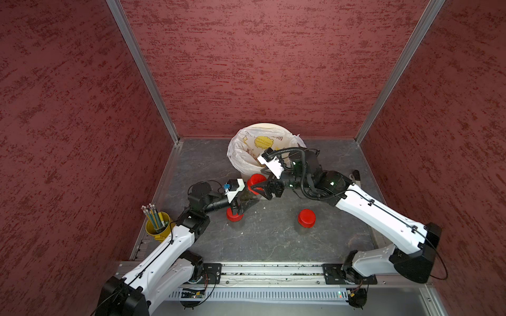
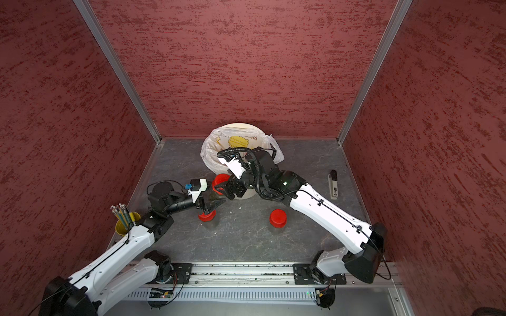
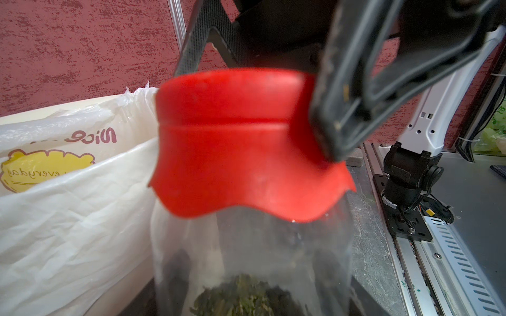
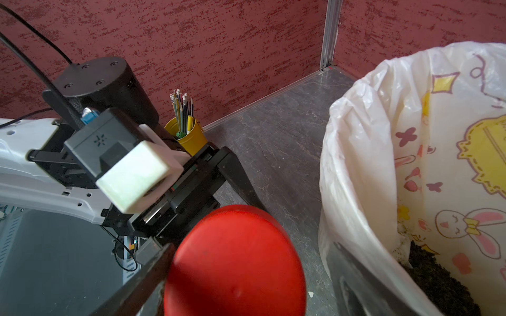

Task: Empty moldy tea leaves from jars
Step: Screw the lid onto the jar.

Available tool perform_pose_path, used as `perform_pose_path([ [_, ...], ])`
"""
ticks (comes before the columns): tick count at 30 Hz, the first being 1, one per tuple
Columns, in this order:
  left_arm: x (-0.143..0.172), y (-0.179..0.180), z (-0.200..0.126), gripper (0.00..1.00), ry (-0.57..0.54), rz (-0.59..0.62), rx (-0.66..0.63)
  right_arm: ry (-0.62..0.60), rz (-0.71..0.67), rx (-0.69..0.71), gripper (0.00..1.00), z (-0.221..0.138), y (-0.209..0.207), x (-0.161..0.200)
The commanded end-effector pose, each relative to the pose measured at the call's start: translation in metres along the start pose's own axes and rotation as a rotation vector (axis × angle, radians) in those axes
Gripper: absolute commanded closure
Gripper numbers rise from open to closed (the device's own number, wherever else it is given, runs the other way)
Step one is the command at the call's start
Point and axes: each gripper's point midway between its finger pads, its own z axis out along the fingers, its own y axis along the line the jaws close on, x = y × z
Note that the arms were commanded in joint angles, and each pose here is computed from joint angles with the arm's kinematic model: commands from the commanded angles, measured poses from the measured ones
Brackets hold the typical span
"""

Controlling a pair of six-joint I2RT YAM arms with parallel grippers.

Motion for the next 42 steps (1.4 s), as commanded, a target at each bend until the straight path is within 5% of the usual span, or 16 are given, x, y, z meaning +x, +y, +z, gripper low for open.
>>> perform_pose_path([
  [1, -0.02, -0.001, -0.003, 0.46, -0.048, 0.044, 0.01, 0.002, -0.021, -0.026, 0.11, -0.005, 0.006, 0.003],
  [17, -0.022, -0.005, -0.003, 0.47, -0.046, 0.041, 0.039, -0.006, -0.054, -0.027, 0.32, -0.004, 0.005, 0.005],
  [28, -0.022, -0.008, -0.003, 0.47, -0.043, 0.037, 0.058, -0.002, -0.084, -0.035, 0.23, -0.001, 0.006, 0.003],
  [42, -0.029, -0.019, -0.009, 0.48, -0.063, 0.029, 0.136, 0.039, -0.207, -0.066, 0.49, 0.003, 0.009, 0.014],
])
